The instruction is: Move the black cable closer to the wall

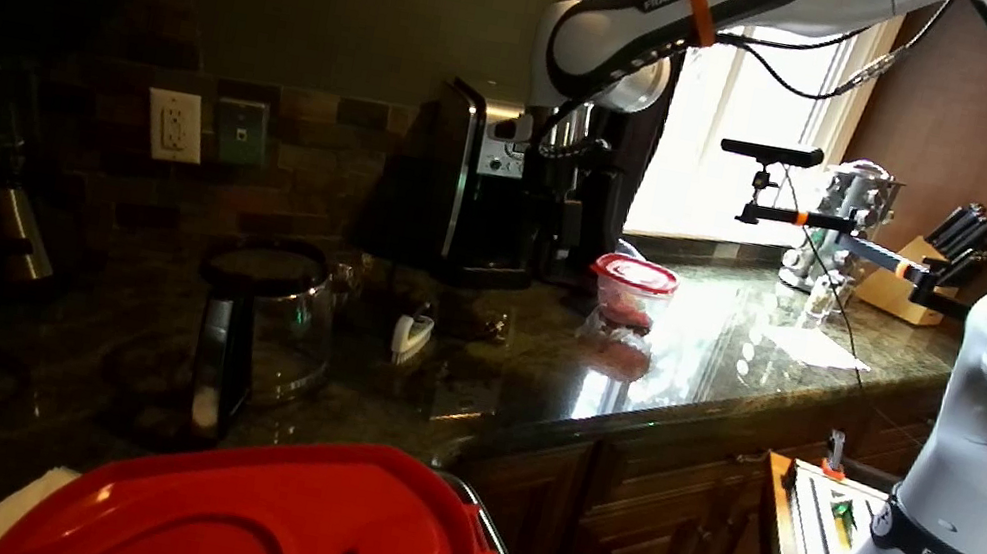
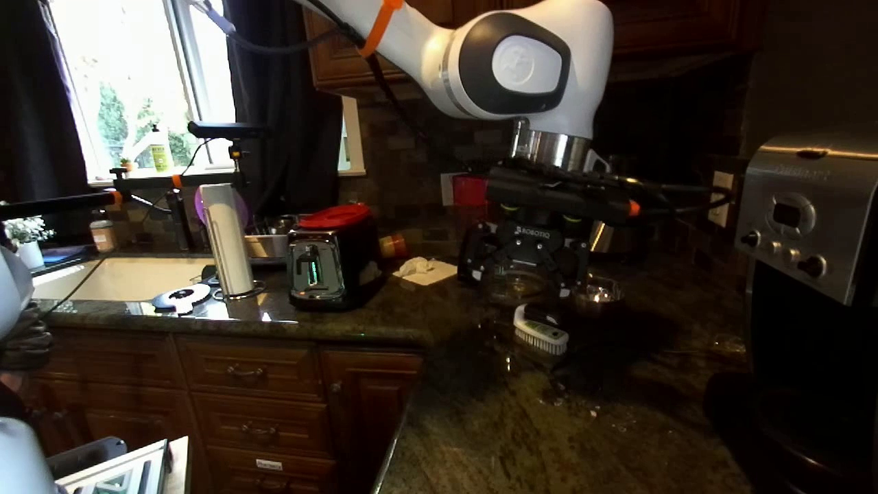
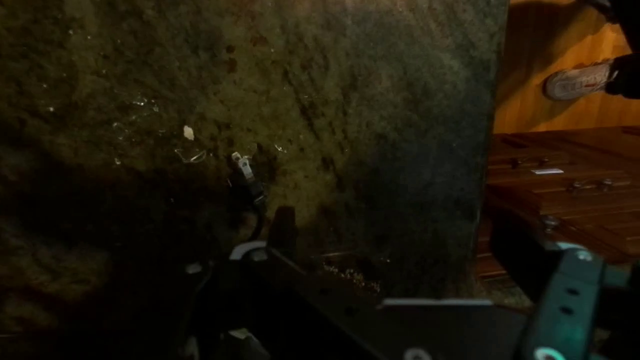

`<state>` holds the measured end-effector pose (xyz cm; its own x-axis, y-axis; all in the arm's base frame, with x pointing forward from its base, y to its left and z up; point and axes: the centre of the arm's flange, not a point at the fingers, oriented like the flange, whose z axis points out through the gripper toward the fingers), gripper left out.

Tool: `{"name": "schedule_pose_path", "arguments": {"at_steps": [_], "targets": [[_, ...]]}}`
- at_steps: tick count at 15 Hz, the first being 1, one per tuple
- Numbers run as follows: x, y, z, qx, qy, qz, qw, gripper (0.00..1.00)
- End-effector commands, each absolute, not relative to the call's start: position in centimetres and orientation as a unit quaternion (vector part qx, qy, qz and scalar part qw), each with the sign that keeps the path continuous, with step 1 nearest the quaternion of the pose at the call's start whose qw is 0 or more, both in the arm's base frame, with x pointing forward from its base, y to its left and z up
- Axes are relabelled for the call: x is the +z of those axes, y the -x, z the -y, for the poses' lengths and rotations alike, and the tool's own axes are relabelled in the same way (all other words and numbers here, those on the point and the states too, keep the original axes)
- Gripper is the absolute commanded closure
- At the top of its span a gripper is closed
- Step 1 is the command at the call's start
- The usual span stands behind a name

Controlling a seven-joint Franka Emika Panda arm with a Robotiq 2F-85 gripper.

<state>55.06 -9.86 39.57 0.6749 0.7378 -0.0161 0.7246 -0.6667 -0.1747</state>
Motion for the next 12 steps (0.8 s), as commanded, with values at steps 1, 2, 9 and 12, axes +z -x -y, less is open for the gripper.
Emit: {"name": "schedule_pose_path", "arguments": {"at_steps": [1,2,9,12], "targets": [[38.8,-55.4,10.1,0.044,0.911,0.402,0.083,0.00],[38.4,-55.7,10.2,0.045,0.910,0.403,0.086,0.00],[35.2,-57.2,11.7,0.050,0.888,0.455,0.040,0.00],[33.1,-58.0,11.9,0.022,0.873,0.486,0.021,0.00]]}}
